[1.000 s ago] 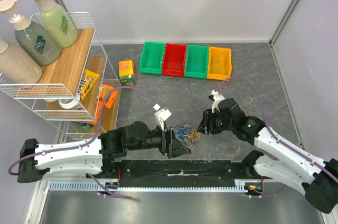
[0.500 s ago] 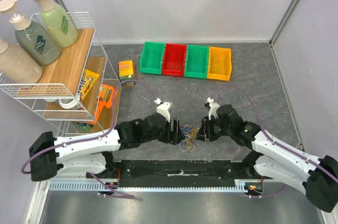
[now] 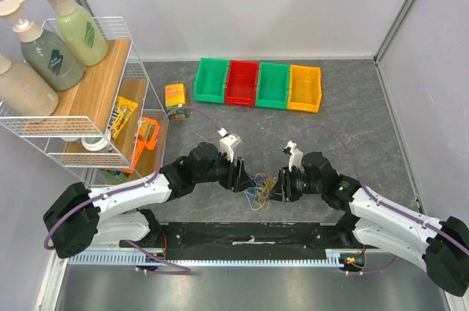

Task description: Untangle the cables

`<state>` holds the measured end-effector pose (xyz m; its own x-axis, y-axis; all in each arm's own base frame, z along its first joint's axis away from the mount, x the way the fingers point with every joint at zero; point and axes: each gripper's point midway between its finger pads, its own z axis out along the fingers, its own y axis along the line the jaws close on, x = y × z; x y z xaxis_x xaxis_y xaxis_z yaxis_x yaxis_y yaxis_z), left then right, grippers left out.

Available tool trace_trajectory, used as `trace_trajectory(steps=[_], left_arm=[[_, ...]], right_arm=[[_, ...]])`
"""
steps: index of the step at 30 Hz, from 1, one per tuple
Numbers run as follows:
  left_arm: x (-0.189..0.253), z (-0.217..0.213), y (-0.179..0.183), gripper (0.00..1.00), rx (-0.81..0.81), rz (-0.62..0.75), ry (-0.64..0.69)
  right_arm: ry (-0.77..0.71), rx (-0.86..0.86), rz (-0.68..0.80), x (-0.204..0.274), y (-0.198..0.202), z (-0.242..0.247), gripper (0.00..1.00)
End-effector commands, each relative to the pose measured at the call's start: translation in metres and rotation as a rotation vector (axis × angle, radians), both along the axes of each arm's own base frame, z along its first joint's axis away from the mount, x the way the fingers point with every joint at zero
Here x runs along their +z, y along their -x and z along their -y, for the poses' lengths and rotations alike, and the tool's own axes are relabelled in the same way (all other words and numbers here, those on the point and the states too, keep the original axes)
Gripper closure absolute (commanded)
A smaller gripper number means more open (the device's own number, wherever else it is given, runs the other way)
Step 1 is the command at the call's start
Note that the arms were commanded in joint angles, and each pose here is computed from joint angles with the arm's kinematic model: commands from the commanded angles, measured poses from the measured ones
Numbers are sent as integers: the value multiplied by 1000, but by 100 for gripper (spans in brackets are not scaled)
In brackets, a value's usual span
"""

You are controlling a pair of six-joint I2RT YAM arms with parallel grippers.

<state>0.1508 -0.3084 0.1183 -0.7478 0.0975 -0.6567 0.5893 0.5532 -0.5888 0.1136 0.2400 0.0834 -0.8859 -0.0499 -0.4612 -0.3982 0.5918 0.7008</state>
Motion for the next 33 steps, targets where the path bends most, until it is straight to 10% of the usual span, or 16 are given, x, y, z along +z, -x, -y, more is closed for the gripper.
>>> trace_trajectory(steps=[1, 11, 20, 27, 33], left_arm=[[7, 11, -7, 38, -148, 254, 30], [-34, 22, 3, 48, -284, 296, -16], [-26, 24, 6, 83, -241, 288, 7], [9, 19, 25, 91, -234, 205, 81], [66, 18, 44, 98, -265, 156, 203]], right_arm=[[-48, 22, 38, 17, -6, -11, 61], [-46, 13, 40, 20, -10, -13, 62], [-43, 7, 32, 16, -11, -16, 61], [-117, 6, 94, 33, -20, -33, 27], [-30, -150, 41, 0, -47, -34, 57]])
